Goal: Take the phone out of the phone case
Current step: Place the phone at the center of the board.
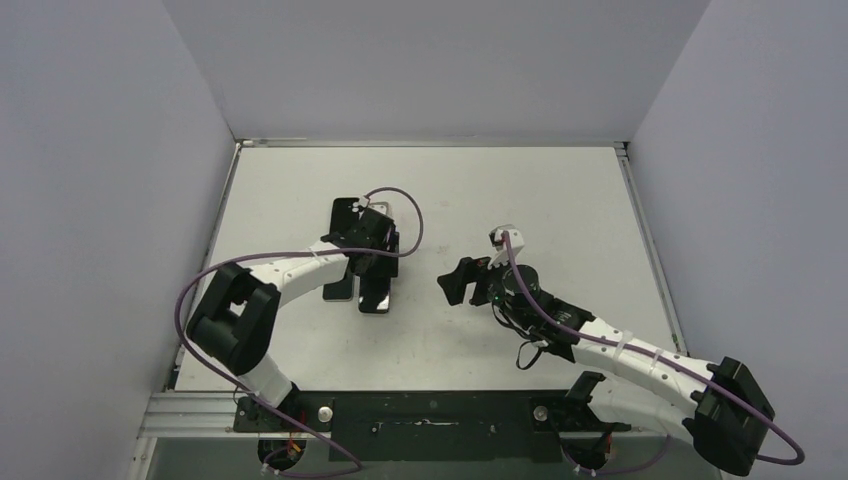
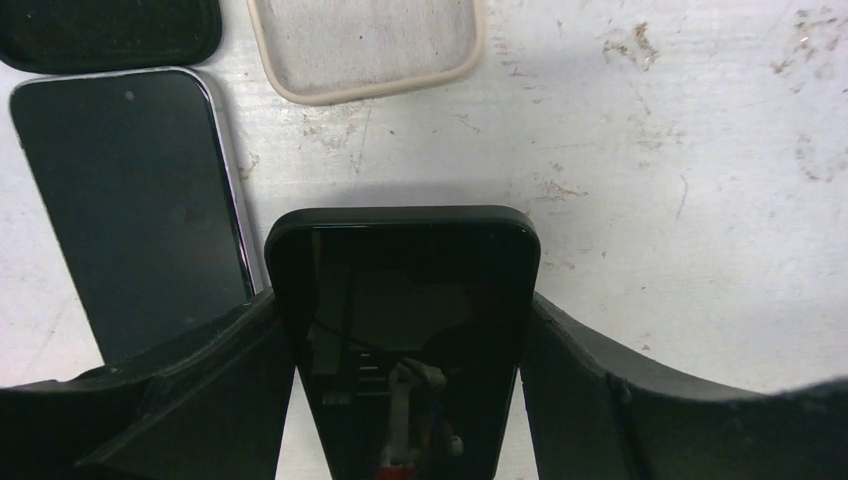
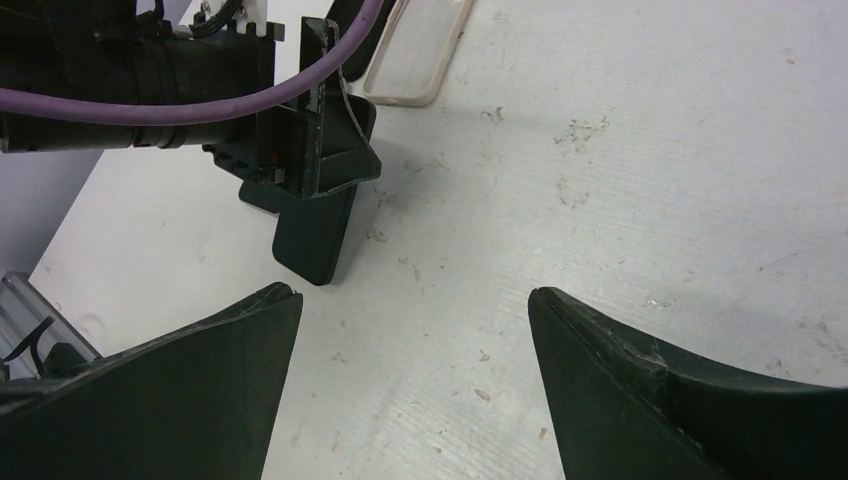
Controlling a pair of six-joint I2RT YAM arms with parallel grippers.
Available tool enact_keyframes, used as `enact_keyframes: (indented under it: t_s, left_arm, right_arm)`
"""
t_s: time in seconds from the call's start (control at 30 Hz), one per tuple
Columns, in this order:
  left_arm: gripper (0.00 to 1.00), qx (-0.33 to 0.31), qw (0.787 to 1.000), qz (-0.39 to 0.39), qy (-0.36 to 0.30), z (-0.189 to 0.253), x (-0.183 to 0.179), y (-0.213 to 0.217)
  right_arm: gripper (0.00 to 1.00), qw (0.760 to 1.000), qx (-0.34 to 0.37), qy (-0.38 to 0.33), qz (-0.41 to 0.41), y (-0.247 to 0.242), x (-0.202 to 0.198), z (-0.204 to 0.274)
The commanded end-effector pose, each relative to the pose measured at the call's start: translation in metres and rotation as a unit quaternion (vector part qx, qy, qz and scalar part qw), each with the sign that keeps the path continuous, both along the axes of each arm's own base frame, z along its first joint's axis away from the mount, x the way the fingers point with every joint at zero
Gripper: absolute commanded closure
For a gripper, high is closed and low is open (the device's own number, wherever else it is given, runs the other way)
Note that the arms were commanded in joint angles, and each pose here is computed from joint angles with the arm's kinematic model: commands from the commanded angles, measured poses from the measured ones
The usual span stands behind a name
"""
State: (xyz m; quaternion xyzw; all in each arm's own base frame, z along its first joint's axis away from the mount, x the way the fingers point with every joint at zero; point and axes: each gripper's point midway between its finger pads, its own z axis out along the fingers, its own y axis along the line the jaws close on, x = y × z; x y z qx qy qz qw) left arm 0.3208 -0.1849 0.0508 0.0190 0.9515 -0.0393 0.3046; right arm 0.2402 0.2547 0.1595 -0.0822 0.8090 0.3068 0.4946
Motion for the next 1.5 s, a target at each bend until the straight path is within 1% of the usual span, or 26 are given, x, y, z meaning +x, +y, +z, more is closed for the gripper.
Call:
enact_keyframes:
  t_s: [0.0,0.17,0.33,0.4,0.47,0.5,0.63,0.9,1.0,1.2,1.33,1.47]
  left_arm:
    - [0.89,0.008,1.000,-0.004,0.001,0.007,0.012,-0.004]
    - [0.81,0.021,0.999,0.006,0.034,-0.009,0.012,-0.004]
    - [0.70,0.034,0.998,0.017,0.050,-0.018,0.013,0.000]
    - [0.63,0.034,0.998,0.019,0.053,-0.020,0.013,0.000]
    - [0.54,0.034,0.998,0.021,0.056,-0.021,0.013,0.000]
    - [0.51,0.036,0.998,0.022,0.056,-0.022,0.013,0.001]
    - [0.34,0.037,0.997,0.029,0.055,-0.020,0.015,0.004]
    - [0.17,0.016,0.999,0.029,0.040,-0.007,0.020,-0.003]
    - [0.13,0.015,0.999,0.030,0.034,-0.002,0.020,-0.002]
    - [0.13,0.001,1.000,0.026,0.016,0.027,0.012,-0.003]
    - [0.17,0.011,1.000,0.016,0.015,0.032,-0.014,-0.005]
    - [0.19,0.013,0.999,0.016,0.024,0.021,-0.045,-0.007]
  right_arm:
    - [0.14,1.000,0.007,-0.016,-0.026,-0.013,0.003,0.008]
    - [0.14,0.999,0.005,-0.017,-0.033,-0.018,0.004,0.008]
    - [0.14,0.999,0.006,-0.015,-0.030,-0.017,0.004,0.007]
    - [0.14,0.999,0.004,-0.014,-0.030,-0.018,0.004,0.006]
    - [0.14,0.999,0.004,-0.014,-0.031,-0.019,0.004,0.006]
    - [0.14,0.999,0.003,-0.013,-0.031,-0.019,0.004,0.005]
    - [0.13,0.999,0.003,-0.013,-0.030,-0.019,0.004,0.005]
    - [0.13,1.000,0.002,-0.010,-0.028,-0.018,0.004,0.003]
    - [0.14,1.000,0.002,-0.009,-0.029,-0.018,0.003,0.001]
    - [0.13,0.999,0.001,-0.007,-0.032,-0.021,0.002,0.000]
    - [0.13,0.999,0.000,-0.007,-0.035,-0.022,0.003,-0.002]
    - [0.13,0.999,0.000,-0.005,-0.033,-0.021,0.004,-0.003]
